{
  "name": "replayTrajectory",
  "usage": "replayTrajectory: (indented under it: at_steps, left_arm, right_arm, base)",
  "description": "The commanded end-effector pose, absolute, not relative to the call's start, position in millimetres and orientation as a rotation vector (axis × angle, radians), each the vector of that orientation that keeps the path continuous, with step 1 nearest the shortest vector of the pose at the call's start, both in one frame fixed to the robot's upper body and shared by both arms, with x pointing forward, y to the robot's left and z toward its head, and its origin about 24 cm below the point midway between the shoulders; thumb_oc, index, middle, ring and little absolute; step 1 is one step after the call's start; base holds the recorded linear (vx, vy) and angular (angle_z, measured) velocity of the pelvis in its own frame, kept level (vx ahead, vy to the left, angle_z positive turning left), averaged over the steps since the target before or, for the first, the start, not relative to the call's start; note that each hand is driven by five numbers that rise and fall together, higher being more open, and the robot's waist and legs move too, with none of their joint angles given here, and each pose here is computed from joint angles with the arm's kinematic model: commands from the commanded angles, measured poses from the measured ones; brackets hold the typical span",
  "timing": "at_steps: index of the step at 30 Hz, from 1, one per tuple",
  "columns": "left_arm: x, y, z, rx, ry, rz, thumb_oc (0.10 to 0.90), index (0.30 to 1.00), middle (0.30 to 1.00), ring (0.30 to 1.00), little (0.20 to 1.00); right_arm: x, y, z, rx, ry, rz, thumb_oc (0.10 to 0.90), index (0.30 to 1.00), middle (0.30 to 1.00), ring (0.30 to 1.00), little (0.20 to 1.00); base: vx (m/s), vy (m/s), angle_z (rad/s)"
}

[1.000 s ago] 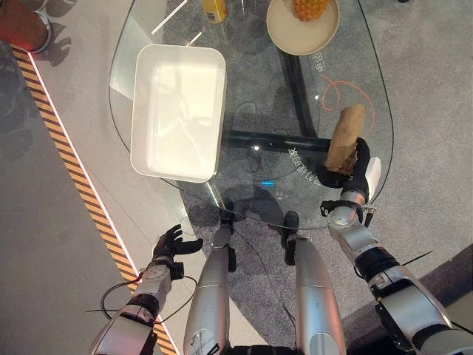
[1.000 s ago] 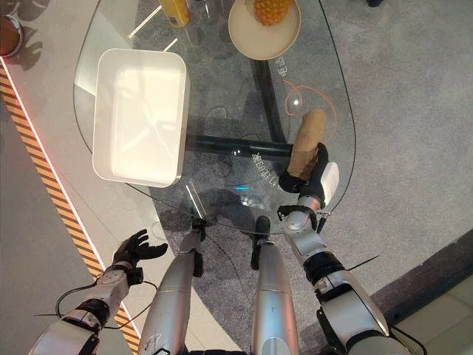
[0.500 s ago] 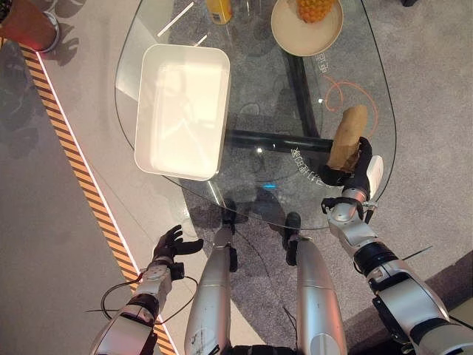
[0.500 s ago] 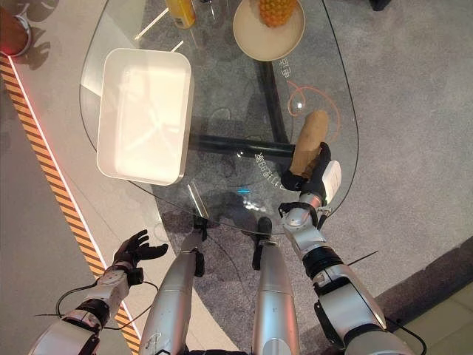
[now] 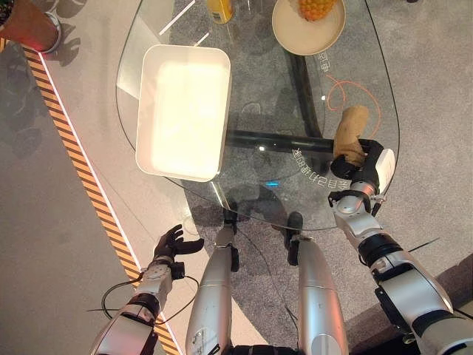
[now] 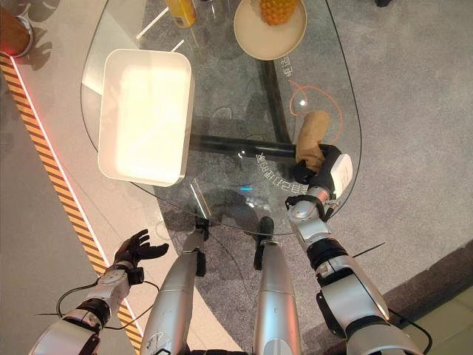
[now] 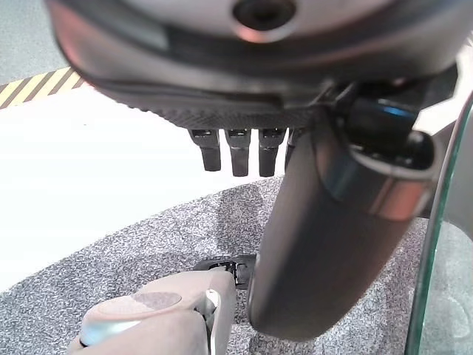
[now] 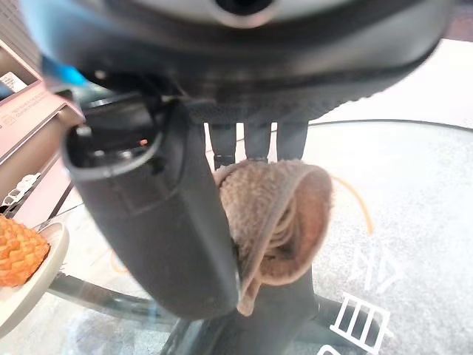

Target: Wipe the table with a cloth and put it in the basket.

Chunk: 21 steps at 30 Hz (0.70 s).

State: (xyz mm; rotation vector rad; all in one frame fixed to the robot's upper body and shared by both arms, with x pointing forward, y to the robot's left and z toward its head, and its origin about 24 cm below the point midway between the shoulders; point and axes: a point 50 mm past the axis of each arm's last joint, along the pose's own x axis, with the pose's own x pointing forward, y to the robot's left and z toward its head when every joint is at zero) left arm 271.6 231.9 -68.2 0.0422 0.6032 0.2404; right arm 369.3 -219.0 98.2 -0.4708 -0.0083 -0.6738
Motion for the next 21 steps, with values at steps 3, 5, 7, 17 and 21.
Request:
replayTrajectory:
  at_steps: [3, 5, 7, 17, 21]
  left_arm:
    - [261, 230, -79, 0.015, 0.649, 0.282, 0.800, 0.900, 0.900, 0.900, 0.900]
    - [262, 230, -78, 0.015, 0.649, 0.282, 0.800, 0.900, 0.900, 0.900, 0.900]
    - [262, 229, -79, 0.014, 0.648, 0.283, 0.800, 0.900, 0.900, 0.900, 0.900]
    - [266, 228, -75, 0.018, 0.637, 0.276, 0.800, 0.900, 0.900, 0.900, 0.900]
    - [266, 225, -75, 0.016, 0.631, 0.264, 0.800, 0.900, 0.900, 0.900, 0.900]
  right_arm:
    - [375, -218, 121, -0.502, -0.119, -0.674, 0.100, 0.300, 0.300, 0.300, 0.200]
    - [375, -217, 122, -0.503, -0.123, -0.674, 0.100, 0.300, 0.300, 0.300, 0.200]
    - [376, -216, 122, -0.508, -0.128, -0.669, 0.100, 0.300, 0.300, 0.300, 0.200]
    - [383, -184, 144, -0.641, -0.252, -0.485, 0.100, 0.300, 0.300, 0.300, 0.200]
    - [382, -165, 149, -0.683, -0.293, -0.405, 0.100, 0.300, 0.300, 0.300, 0.200]
  base:
    - [0.00, 0.000, 0.00]
    - [0.00, 0.000, 0.00]
    - [0.00, 0.000, 0.00]
    - [0.00, 0.000, 0.00]
    - [0.00, 0.000, 0.00]
